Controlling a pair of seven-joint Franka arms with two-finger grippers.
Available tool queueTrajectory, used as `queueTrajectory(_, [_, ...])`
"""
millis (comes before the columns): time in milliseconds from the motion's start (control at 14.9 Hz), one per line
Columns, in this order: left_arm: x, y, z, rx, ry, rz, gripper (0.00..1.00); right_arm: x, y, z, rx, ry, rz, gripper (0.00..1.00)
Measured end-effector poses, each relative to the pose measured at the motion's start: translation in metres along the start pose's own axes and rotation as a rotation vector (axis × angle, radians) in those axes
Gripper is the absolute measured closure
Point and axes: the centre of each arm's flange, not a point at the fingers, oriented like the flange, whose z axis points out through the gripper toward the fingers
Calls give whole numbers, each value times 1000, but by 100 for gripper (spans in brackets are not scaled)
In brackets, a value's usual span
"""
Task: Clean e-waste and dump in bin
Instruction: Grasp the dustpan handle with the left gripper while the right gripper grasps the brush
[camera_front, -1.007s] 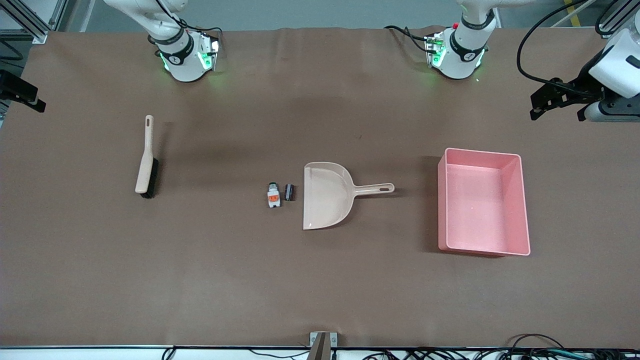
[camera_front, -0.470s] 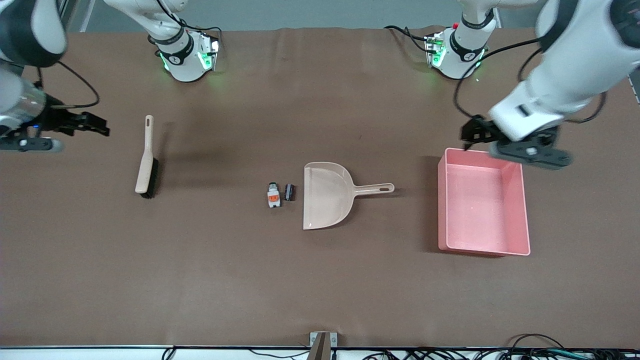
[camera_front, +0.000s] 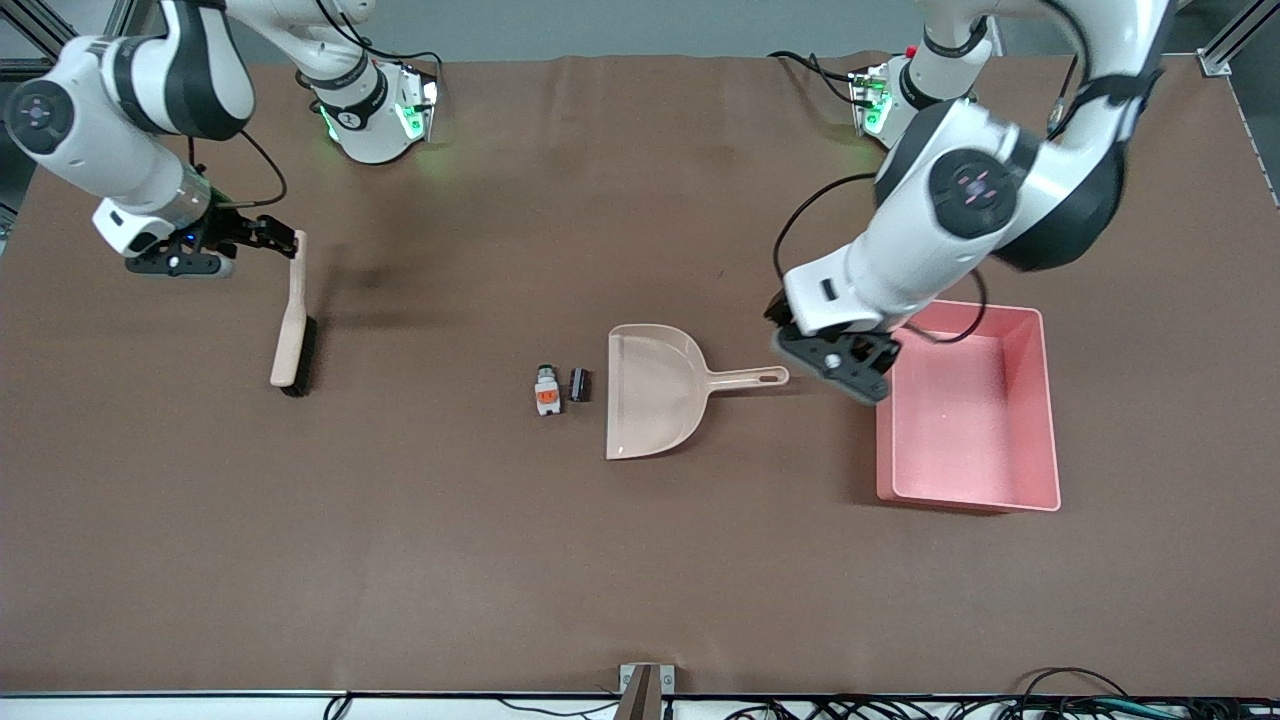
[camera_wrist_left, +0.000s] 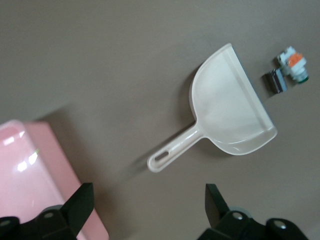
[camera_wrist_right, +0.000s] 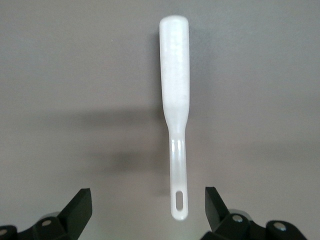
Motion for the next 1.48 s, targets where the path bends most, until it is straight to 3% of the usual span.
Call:
queueTrajectory(470, [17,45,90,44,-33,416,11,-22,18,53,-10,104,-32,0])
queueTrajectory(604, [17,50,113,44,-21,519,13,-25,33,68,-12,108,-39,0])
queueTrajectory(739, [12,54,134,35,-9,589,24,-28,43,83,-14,117,-38,0])
queueTrajectory(1075, [1,73,159,47,-42,734,24,-32,43,109,-9,88,-39,0])
queueTrajectory(1209, [0,74,166,45,-45,765,26,-33,42,114,-7,76,-41,5])
queueTrajectory(1343, [0,73,174,63,-48,803,28,-34,42,116,-6,70,-42,24])
queueTrajectory(1478, [1,73,182,67,-35,843,29,-34,42,118,-5,65,-42,30])
